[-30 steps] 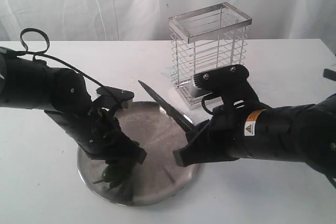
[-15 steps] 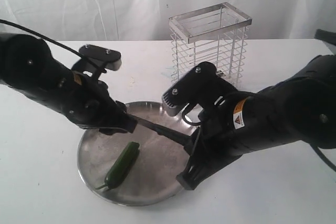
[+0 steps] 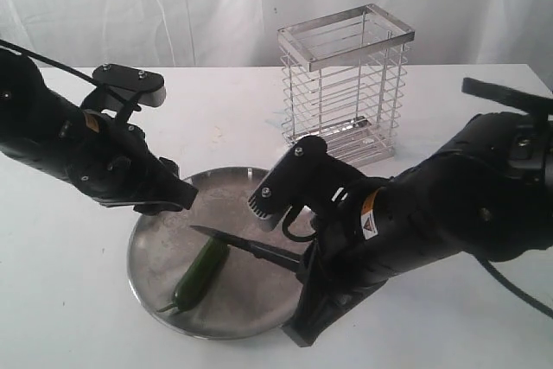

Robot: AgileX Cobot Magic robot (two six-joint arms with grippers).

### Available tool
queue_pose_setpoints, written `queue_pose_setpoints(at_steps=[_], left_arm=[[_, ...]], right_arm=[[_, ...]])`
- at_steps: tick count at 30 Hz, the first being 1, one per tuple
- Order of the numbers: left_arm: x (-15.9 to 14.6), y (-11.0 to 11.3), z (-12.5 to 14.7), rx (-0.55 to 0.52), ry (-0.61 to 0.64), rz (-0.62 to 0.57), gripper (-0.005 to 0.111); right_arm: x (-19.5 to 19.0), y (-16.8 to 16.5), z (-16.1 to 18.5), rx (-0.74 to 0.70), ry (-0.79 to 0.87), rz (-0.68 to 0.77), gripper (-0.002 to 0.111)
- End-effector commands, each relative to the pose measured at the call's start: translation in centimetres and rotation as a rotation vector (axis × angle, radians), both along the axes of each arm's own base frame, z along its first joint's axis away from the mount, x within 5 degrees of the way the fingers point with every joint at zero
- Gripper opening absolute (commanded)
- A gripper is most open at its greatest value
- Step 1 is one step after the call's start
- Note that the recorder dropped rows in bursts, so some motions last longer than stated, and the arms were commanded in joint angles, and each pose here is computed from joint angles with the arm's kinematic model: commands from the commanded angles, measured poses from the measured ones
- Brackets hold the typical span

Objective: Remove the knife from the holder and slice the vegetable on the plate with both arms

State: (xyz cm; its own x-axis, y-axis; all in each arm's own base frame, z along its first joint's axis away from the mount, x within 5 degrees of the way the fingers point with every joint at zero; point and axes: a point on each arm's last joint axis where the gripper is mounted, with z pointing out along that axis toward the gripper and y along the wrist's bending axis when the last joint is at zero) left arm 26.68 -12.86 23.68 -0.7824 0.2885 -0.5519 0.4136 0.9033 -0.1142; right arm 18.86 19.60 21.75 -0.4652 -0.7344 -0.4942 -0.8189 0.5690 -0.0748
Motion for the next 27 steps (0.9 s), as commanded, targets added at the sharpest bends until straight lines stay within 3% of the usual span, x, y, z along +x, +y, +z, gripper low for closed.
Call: queue_pose_setpoints(at_steps=[1, 10, 27], left_arm=[[-0.3, 0.3, -0.7, -0.005, -0.005, 0.017, 0.055], [-0.4, 0.3, -1.0, 0.0, 0.003, 0.018, 0.055], [-0.4, 0.3, -1.0, 0.001, 0.004, 0.016, 0.055]], right_arm=[[0.0, 0.6, 0.3, 0.025, -0.038, 0.028, 0.0], [0.6, 1.1, -1.5, -0.018, -0.024, 0.041, 0.0], [1.1, 1.2, -1.4, 0.001, -0.075, 0.013, 0.0]])
